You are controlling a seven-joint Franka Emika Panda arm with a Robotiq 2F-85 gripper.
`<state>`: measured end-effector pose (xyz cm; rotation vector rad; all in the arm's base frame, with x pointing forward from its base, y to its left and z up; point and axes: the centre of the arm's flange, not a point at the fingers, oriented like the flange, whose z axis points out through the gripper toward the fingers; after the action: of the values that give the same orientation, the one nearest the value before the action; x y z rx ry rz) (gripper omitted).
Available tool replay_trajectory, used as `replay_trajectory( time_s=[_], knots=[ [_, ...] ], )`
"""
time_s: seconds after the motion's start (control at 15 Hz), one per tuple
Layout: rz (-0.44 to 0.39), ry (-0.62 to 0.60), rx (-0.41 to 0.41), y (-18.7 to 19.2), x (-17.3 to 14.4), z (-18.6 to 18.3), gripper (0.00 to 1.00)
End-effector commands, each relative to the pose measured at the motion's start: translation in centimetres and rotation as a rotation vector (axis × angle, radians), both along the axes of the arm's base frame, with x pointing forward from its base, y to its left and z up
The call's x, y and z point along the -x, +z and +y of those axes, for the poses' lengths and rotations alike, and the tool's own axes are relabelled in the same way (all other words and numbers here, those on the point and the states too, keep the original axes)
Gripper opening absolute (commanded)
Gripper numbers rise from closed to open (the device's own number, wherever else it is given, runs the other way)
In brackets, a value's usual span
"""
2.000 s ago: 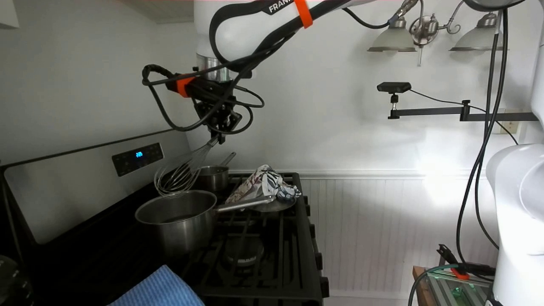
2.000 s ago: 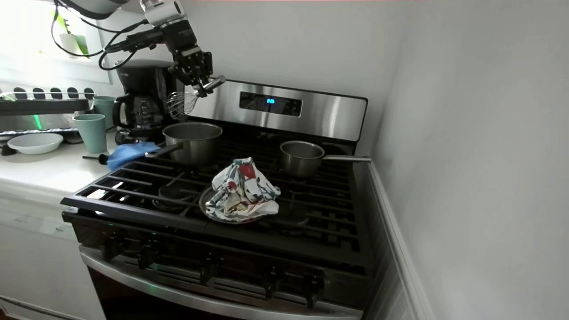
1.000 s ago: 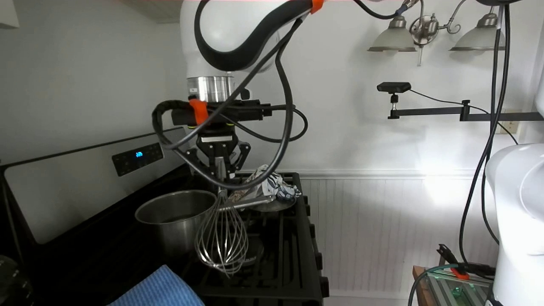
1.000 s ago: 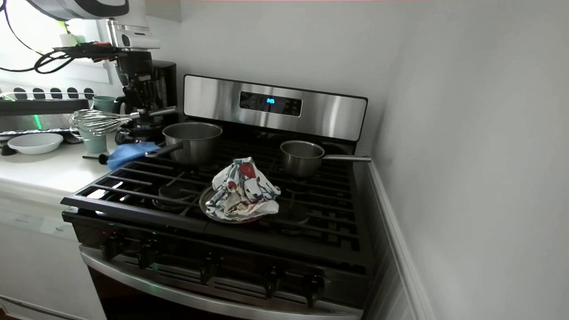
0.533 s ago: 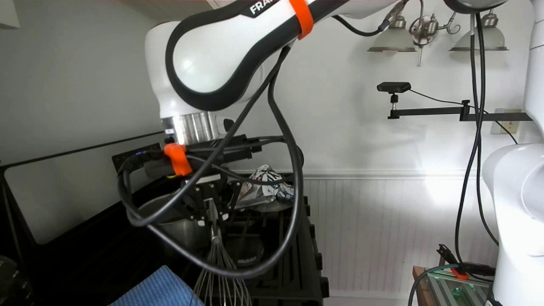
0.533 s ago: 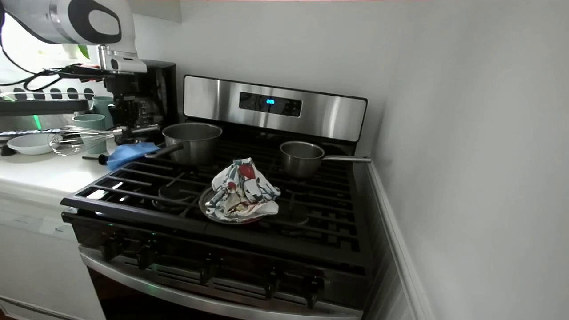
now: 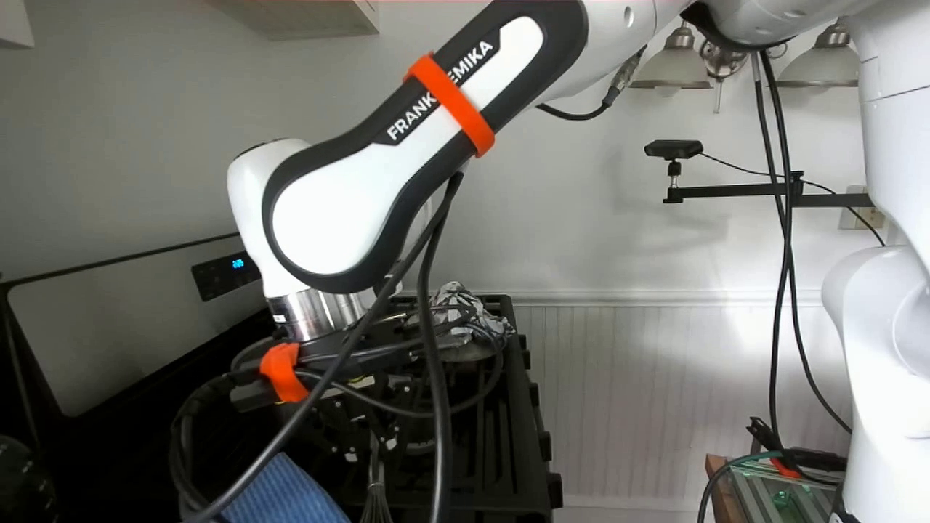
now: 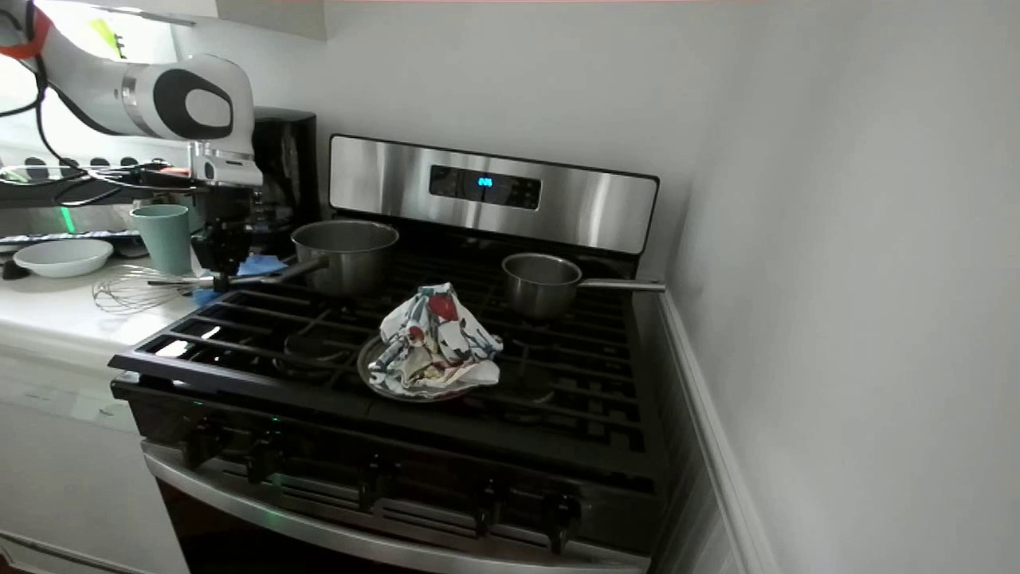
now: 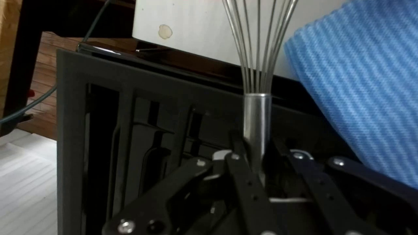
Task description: Pour the water out of the blue cup into the larger pot then whisk it
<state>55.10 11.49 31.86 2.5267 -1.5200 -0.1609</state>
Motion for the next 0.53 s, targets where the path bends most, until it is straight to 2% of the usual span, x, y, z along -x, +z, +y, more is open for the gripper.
replay_trajectory(
  time_s=[0.0,0.2,0.4,0.47],
  knots=[
    [-0.035,-0.119,-0.039,-0.9,-0.5,-0.6,0.06],
    [-0.063,-0.221,-0.054,-1.2,-1.1,-1.2,0.06],
    [-0.100,-0.271,-0.050,-1.3,-1.6,-1.5,0.06],
    [-0.107,-0.280,-0.047,-1.3,-1.7,-1.6,0.37]
  ],
)
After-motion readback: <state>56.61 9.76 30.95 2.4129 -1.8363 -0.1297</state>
